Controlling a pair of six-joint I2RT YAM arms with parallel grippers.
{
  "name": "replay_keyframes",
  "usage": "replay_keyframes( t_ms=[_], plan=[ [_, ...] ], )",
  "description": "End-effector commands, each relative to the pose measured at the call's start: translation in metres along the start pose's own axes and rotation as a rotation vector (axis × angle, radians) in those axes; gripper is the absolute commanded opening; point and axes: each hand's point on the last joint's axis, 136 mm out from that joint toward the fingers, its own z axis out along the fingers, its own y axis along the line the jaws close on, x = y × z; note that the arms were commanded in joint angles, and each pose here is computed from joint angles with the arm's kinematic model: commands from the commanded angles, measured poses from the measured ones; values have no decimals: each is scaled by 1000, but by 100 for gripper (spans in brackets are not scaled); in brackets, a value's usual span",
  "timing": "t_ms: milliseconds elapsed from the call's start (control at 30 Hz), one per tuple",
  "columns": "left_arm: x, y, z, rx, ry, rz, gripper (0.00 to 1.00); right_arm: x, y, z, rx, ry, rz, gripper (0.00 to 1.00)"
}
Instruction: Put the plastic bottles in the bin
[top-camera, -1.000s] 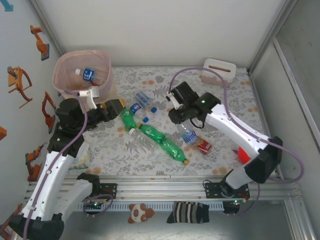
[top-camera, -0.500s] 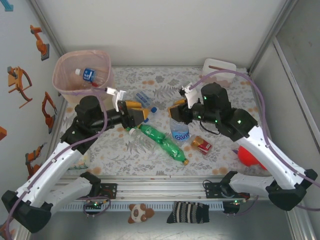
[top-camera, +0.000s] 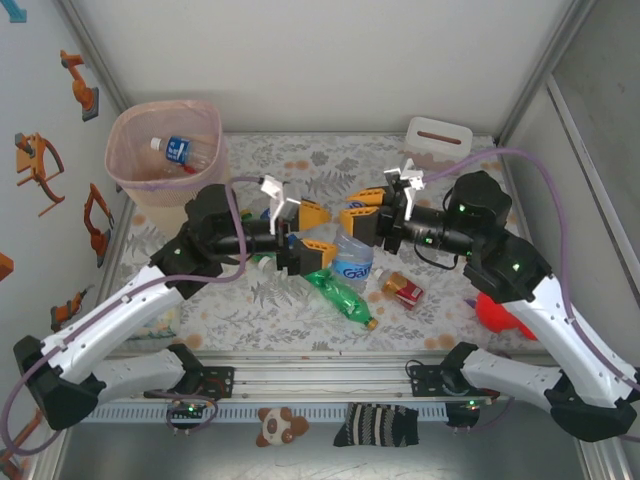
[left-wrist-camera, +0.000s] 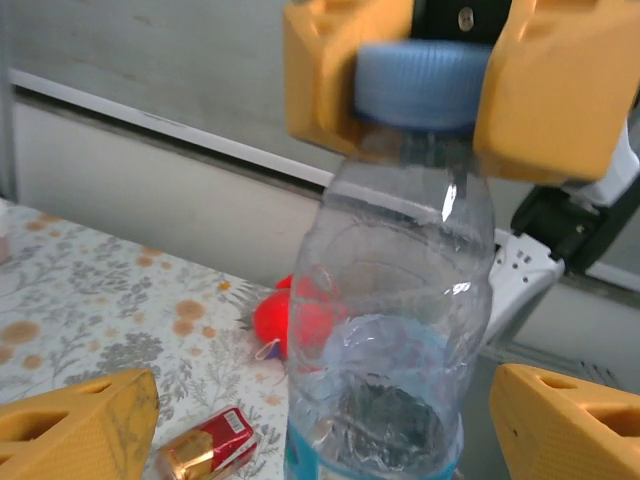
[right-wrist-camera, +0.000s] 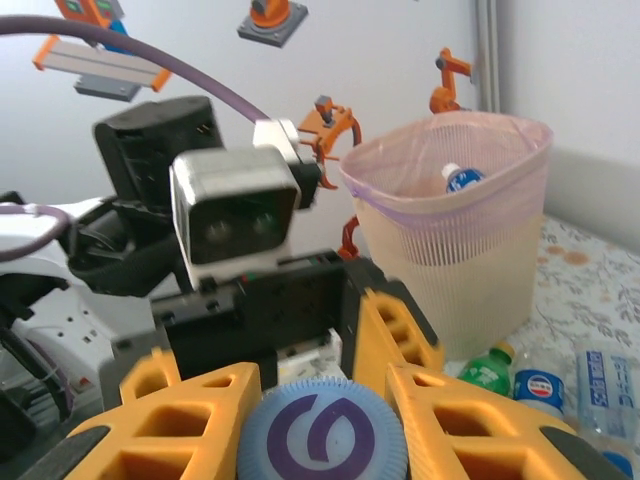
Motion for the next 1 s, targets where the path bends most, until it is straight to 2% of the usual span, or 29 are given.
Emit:
replay_keyframes(
  t_ms=[0, 167, 300, 500, 967],
  plan=[
    [-3, -21, 14, 83, 30, 102, 86, -16, 13, -8, -45, -67, -23, 27],
    [8, -29, 33, 132, 84, 119, 84, -21, 13, -14, -29, -86, -30, 27],
    [14, -36, 39, 162, 96, 135, 78, -26, 18, -19, -35, -107, -38, 27],
    [17, -44, 38, 198, 100, 150, 70, -32, 21, -28, -25, -140, -52, 27],
    [15, -49, 37, 221, 90, 166, 58, -33, 22, -30, -26, -144, -43, 27]
  ],
)
